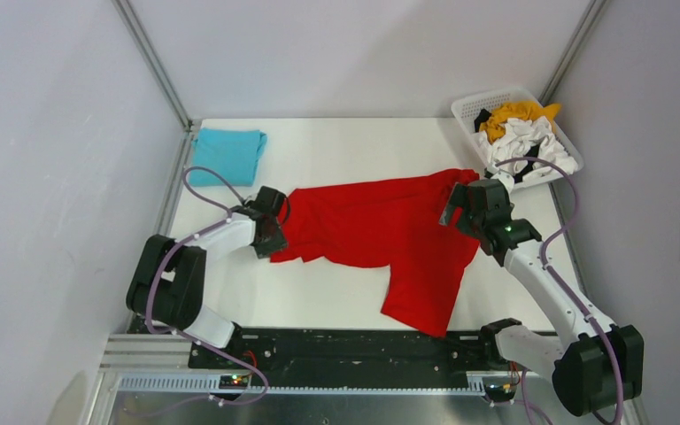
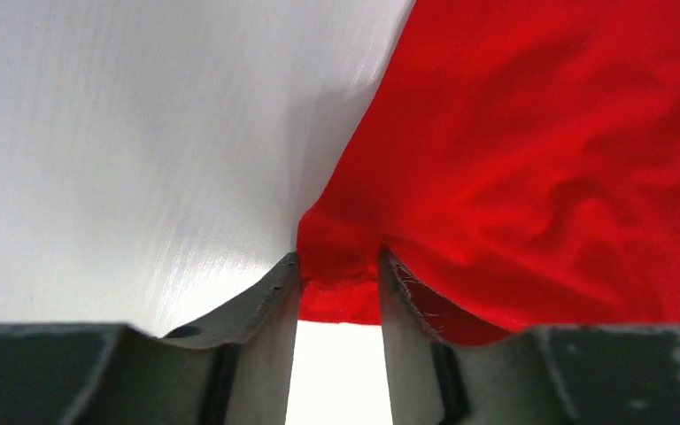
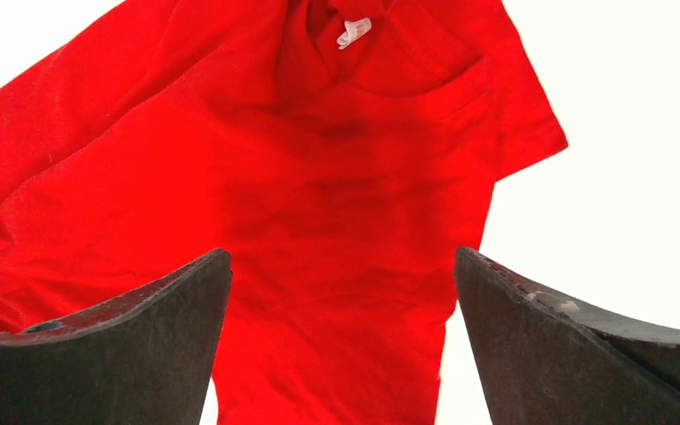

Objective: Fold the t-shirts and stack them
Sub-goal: Flatten out the tshirt

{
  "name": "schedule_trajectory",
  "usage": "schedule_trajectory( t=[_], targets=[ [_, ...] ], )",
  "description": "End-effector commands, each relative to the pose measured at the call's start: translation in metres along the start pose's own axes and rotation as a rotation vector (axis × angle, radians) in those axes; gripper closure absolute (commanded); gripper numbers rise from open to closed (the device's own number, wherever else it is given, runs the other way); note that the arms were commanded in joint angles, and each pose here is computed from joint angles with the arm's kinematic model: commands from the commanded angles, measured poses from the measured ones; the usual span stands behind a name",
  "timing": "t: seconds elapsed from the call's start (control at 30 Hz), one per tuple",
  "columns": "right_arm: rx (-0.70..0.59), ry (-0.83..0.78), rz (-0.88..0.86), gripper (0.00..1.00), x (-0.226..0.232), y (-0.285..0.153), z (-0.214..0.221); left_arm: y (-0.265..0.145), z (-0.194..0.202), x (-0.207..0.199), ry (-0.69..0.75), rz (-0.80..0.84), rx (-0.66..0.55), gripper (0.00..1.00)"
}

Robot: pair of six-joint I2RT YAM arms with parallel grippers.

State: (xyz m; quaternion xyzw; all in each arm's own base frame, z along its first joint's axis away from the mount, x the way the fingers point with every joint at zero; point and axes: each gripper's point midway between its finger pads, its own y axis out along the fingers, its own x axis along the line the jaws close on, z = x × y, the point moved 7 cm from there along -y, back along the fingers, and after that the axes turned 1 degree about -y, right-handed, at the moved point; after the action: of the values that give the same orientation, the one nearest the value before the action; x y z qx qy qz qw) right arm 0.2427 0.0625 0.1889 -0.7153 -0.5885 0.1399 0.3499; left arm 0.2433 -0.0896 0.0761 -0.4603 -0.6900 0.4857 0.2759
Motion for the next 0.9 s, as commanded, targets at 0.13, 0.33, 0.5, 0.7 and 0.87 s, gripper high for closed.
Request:
schedule_trajectory(
  t=[0.13,0.33,0.5,0.7,0.87],
  targets=[
    [-0.031,0.005,0.019,0.0,-0.001,-0.001,-0.003,0.019,0.033,0.006,0.006,-0.033,0.135,0.97],
    [0.0,-0.001,0.0,0.0,-0.001,-0.011,0.004,-0.007,0.013,0.008,-0.031,0.001,-0.032,1.0],
    [0.201,-0.138,-0.086,0.0,0.013,-0.04,0.051,-0.038,-0.004,0.008,-0.075,0.084,-0.171,1.0],
    [0.524,-0.304,-0.024,0.05,0.009,-0.077,0.135,-0.05,-0.008,0.005,-0.097,0.13,-0.201,1.0],
    [0.677,-0.273,-0.057,0.22,0.006,-0.082,0.187,-0.05,-0.005,0.01,-0.098,0.126,-0.209,1.0]
  ],
)
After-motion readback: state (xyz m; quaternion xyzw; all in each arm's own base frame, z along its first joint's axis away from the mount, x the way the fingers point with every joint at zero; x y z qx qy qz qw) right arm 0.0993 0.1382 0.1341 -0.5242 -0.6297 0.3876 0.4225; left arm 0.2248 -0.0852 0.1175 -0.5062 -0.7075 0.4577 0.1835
